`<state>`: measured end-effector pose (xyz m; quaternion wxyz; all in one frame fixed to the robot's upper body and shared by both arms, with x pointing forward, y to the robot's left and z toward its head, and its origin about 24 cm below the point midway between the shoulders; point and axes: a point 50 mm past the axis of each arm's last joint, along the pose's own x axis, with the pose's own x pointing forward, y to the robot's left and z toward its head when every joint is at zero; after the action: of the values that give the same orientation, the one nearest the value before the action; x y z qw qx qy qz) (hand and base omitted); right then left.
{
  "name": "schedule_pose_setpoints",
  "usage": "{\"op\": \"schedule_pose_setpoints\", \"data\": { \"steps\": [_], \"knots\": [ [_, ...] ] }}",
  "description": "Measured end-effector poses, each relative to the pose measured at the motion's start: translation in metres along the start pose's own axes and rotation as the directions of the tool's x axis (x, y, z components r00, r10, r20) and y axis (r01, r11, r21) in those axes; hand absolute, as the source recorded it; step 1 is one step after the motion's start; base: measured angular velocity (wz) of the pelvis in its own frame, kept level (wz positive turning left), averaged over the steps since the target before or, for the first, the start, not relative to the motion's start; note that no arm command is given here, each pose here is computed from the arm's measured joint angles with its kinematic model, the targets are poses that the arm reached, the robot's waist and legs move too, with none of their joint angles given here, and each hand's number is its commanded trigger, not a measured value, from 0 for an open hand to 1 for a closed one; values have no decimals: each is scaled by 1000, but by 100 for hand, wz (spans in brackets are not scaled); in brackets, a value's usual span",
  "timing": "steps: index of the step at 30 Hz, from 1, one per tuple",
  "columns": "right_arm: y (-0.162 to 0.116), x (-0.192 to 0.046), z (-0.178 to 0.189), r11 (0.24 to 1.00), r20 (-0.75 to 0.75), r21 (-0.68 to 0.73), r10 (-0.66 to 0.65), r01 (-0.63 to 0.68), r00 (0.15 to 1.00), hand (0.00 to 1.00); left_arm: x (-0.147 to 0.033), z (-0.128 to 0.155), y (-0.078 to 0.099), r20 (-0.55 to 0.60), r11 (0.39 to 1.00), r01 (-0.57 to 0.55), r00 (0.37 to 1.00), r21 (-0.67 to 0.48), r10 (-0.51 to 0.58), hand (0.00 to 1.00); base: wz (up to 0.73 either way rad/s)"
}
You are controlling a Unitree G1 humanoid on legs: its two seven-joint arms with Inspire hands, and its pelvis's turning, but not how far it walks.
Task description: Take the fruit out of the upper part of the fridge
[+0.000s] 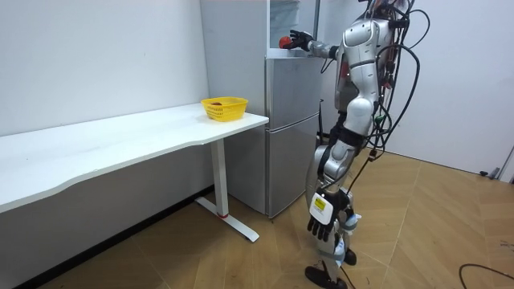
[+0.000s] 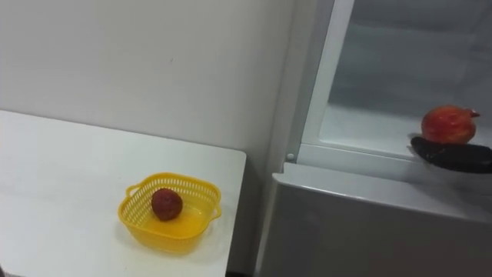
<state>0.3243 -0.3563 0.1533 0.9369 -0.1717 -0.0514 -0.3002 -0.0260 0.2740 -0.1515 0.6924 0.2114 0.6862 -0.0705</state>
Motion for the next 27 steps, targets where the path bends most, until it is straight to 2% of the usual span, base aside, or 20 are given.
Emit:
{"op": "schedule_pose_setpoints", "data": {
  "steps": [10,26,27],
  "knots": [
    [2,10,7,1000,-1,-4,9,-9,1000,0,1,7,2,11,1000,-9,1000,27,9,0,3],
    [0,14,11,999,-7,-7,43,-43,999,0,2,17,6,26,999,-32,999,39,31,0,0],
    [0,14,10,999,-11,-8,51,-51,999,60,2,17,5,25,999,-30,999,42,29,0,0]
  ]
}}
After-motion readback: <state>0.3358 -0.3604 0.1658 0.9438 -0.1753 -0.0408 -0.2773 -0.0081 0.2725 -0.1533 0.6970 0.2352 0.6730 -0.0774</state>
